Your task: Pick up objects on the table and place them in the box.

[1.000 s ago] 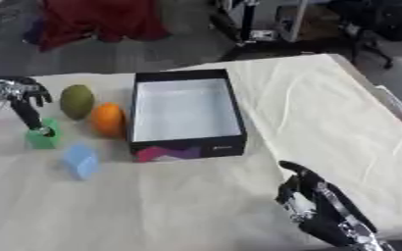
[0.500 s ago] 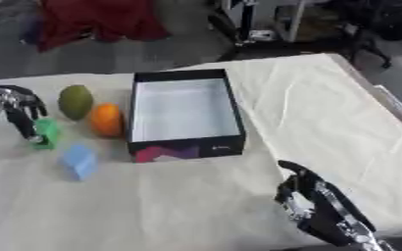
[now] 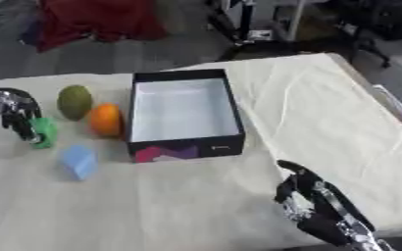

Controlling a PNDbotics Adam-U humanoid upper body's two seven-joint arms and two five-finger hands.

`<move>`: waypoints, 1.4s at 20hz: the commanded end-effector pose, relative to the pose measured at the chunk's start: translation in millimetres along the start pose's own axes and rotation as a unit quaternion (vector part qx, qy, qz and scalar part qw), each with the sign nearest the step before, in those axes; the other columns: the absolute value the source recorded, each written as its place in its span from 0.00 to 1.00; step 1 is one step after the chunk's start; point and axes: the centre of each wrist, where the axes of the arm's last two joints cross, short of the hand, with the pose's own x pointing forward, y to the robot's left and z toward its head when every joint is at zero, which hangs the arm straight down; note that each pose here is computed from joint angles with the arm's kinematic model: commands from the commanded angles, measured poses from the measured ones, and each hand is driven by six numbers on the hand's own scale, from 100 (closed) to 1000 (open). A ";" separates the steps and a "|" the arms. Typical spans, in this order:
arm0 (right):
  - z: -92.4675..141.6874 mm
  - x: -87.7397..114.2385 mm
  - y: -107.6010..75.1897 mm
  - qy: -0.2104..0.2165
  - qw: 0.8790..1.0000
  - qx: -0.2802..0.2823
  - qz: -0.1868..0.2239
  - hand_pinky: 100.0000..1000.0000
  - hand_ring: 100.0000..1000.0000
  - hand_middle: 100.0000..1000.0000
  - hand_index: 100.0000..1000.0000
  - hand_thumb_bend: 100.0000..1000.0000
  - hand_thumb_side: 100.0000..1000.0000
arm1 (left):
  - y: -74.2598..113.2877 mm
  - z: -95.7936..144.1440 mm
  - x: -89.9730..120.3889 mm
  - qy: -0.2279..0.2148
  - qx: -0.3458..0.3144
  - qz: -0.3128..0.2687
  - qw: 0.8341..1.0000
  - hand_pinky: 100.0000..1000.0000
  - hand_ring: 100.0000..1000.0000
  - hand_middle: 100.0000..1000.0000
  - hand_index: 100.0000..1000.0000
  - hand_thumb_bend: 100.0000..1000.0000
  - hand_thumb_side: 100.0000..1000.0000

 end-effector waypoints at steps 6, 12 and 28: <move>0.4 3.0 -3.5 -0.003 1.000 -0.001 0.008 0.82 0.51 0.43 0.91 0.00 0.41 | 75.6 71.9 -13.2 0.025 0.162 -0.009 0.986 0.51 0.41 0.42 0.58 0.09 0.13; 1.3 1.8 -2.0 0.000 1.000 0.002 0.007 0.82 0.51 0.43 0.91 0.00 0.41 | 105.6 118.7 26.4 -0.042 0.270 -0.052 0.960 0.52 0.41 0.42 0.59 0.10 0.15; -6.0 5.4 0.1 -0.013 1.000 0.013 0.000 0.82 0.51 0.43 0.92 0.00 0.41 | 36.1 84.2 179.7 -0.234 0.173 -0.142 0.946 0.60 0.51 0.54 0.70 0.30 0.15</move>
